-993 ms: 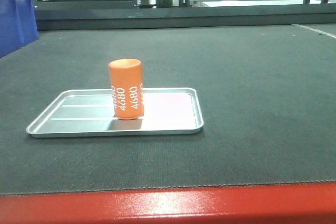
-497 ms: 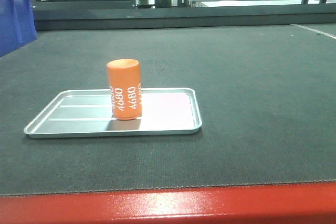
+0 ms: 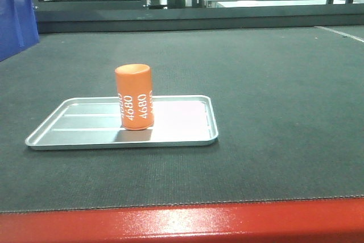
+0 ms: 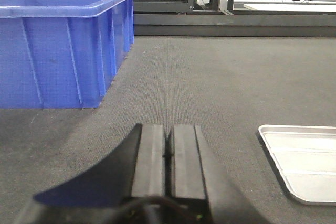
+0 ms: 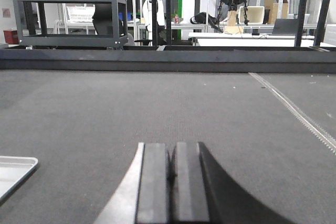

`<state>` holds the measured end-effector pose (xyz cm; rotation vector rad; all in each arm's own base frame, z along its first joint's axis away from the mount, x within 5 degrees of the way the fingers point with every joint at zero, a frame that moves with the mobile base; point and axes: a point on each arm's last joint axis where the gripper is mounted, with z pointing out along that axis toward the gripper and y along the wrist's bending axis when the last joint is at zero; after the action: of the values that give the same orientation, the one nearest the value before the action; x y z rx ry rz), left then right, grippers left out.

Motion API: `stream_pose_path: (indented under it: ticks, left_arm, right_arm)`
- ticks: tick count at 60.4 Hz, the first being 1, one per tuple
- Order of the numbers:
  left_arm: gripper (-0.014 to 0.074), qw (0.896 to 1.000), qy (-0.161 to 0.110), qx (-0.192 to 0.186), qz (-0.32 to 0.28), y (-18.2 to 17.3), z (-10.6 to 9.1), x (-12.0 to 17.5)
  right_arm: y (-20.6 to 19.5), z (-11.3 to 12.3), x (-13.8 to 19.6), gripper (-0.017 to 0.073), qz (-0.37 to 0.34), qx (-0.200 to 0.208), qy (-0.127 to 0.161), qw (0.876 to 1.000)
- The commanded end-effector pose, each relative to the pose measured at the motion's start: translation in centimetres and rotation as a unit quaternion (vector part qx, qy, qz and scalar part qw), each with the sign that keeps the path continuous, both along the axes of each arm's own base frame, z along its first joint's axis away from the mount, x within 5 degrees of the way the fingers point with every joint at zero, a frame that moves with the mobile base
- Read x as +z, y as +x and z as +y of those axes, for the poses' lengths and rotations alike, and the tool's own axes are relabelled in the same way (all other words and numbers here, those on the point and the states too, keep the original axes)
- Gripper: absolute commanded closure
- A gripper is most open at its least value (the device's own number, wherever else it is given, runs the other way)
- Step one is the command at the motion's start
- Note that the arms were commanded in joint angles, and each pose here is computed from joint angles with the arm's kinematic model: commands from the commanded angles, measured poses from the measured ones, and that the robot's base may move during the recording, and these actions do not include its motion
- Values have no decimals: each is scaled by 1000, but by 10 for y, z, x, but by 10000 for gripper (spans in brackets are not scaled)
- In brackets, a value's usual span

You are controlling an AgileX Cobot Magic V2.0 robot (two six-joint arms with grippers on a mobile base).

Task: Grab orange capacitor from left shelf to right conveyor

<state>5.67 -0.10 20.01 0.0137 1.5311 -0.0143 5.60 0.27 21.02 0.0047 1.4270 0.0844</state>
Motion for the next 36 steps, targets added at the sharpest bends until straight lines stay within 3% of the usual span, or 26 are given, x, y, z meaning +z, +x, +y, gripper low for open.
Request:
stream_pose_path:
  ticks: [1,36]
  left_arm:
    - [699,999,-4,1,-42,0,0,10]
    - [699,999,-4,1,-42,0,0,10]
  right_arm:
    - [-4,0,11,505,-68,-3,-3,998]
    - [-3,0,9,505,-56,-3,-3,998]
